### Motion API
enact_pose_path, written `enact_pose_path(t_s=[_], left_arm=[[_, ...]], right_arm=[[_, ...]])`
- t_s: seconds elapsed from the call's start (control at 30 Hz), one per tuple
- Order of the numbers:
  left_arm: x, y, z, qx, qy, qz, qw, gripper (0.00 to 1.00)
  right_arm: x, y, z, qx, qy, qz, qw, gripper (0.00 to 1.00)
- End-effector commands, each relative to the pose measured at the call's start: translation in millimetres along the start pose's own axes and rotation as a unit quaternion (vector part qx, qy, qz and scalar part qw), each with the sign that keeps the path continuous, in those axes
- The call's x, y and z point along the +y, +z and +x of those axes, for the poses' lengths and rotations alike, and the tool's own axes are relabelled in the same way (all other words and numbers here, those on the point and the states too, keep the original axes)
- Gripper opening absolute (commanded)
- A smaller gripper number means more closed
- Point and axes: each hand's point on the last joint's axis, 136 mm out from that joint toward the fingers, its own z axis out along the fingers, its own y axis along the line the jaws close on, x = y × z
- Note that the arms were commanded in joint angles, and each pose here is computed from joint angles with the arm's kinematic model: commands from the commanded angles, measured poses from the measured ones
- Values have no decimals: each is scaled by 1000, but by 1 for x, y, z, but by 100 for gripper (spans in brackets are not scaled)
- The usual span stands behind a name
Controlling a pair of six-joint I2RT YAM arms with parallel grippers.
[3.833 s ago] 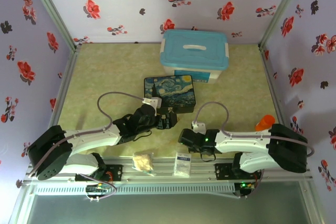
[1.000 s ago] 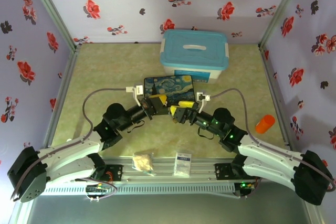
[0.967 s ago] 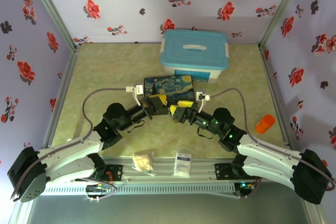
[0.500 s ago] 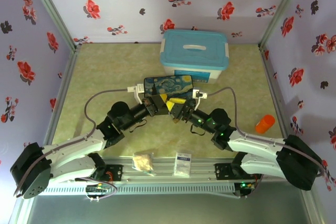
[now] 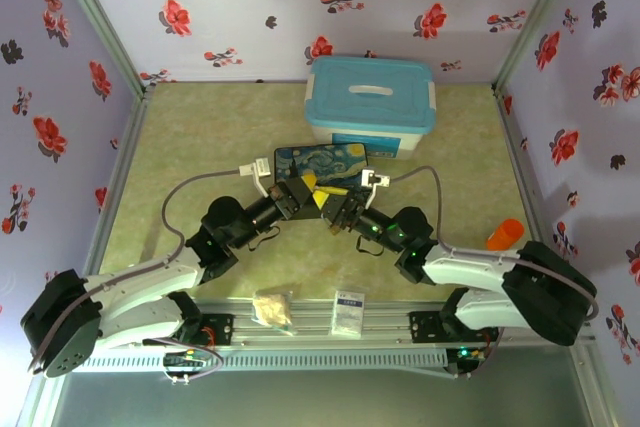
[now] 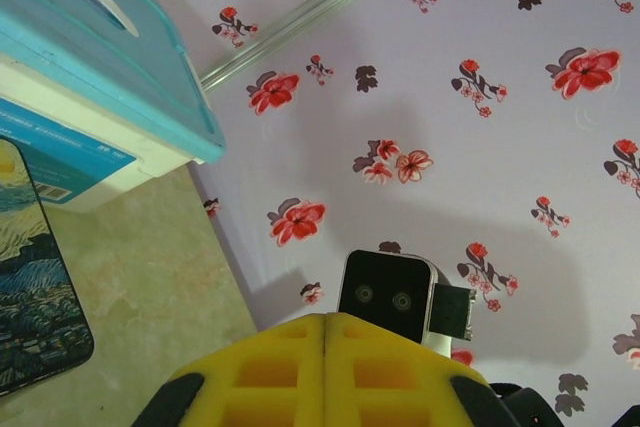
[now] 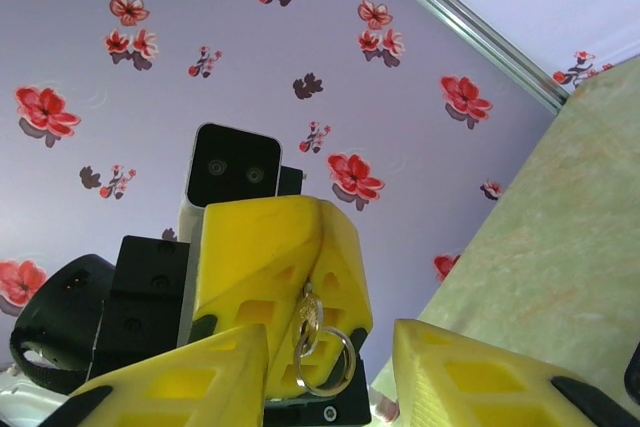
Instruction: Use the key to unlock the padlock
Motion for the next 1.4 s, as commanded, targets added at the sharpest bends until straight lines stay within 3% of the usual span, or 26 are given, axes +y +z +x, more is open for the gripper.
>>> enact_pose_path(t_s=[0.0,0.27,0.77,1.0,1.13,1.17,1.23,1.27,1.3,1.37], left_arm=[[-4,-1,-8,-20,-3,11,1000,0],[0,0,-6,-16,1,3,1000,0],[8,-2,-3,-16,9,-10,1000,0],[12,-4,-2,-15,8,-14,1000,0],[15,-5,-2,-14,10,-22,1000,1],[15,-5,-3,-16,14,-25,999,12],[14,-6,-7,-17,29,-29,999,52],[14,-8,-10,-18,43,-37,998,67],[17,-11,-14,-17,53,-52,997,79],[29,-19,-22,-14,70,-99,992,90]], right_arm=[[20,2,-10,-21,3,-45,999,33],[18,6,-5,-15,9,-51,999,22],[17,5,-5,-16,4,-49,999,15],[17,6,-4,-13,4,-50,999,0],[13,3,-2,-14,5,-43,999,0],[11,2,-2,-15,5,-39,999,0],[7,-1,-2,-18,6,-32,999,0],[5,-3,0,-16,7,-28,999,0],[1,-4,2,-14,8,-19,1000,0],[-9,-6,5,-7,8,9,1000,0]])
